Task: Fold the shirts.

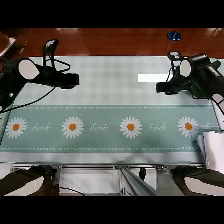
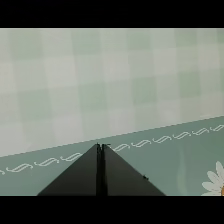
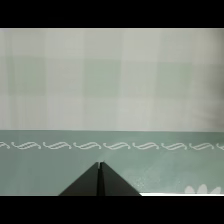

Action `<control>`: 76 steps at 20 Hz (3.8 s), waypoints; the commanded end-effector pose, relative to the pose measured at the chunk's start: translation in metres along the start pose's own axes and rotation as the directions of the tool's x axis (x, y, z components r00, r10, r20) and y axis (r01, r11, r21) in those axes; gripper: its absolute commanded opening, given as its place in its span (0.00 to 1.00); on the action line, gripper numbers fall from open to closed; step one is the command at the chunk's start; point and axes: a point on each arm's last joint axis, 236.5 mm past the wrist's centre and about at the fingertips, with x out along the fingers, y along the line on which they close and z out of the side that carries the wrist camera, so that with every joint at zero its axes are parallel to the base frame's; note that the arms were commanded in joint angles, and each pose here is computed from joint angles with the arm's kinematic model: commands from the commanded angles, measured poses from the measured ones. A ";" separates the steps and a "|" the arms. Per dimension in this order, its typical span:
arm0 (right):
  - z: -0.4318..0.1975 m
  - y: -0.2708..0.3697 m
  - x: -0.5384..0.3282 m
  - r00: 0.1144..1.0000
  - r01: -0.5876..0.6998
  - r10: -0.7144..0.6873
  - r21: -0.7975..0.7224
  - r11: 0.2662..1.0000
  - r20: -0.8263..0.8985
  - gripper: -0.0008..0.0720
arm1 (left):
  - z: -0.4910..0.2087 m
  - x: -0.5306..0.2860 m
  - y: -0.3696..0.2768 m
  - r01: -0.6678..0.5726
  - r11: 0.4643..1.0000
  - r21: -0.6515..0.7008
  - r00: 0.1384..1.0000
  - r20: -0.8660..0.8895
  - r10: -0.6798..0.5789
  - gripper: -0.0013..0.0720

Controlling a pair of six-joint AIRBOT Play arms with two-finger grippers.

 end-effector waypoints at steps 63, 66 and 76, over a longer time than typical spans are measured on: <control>-0.077 0.256 -0.079 0.754 -0.619 0.657 -0.306 0.724 0.029 0.12 | -0.096 -0.066 -0.030 0.144 0.989 -0.039 0.977 0.166 -0.136 0.71; -0.084 0.271 -0.060 0.740 -0.652 0.672 -0.278 0.706 -0.026 0.58 | -0.101 -0.060 -0.029 0.139 0.989 -0.043 0.982 0.136 -0.132 0.71; -0.073 -0.112 -0.072 0.954 -0.206 0.094 0.397 0.894 0.285 0.57 | -0.174 -0.035 0.021 0.171 0.920 -0.353 0.968 -0.115 -0.224 0.71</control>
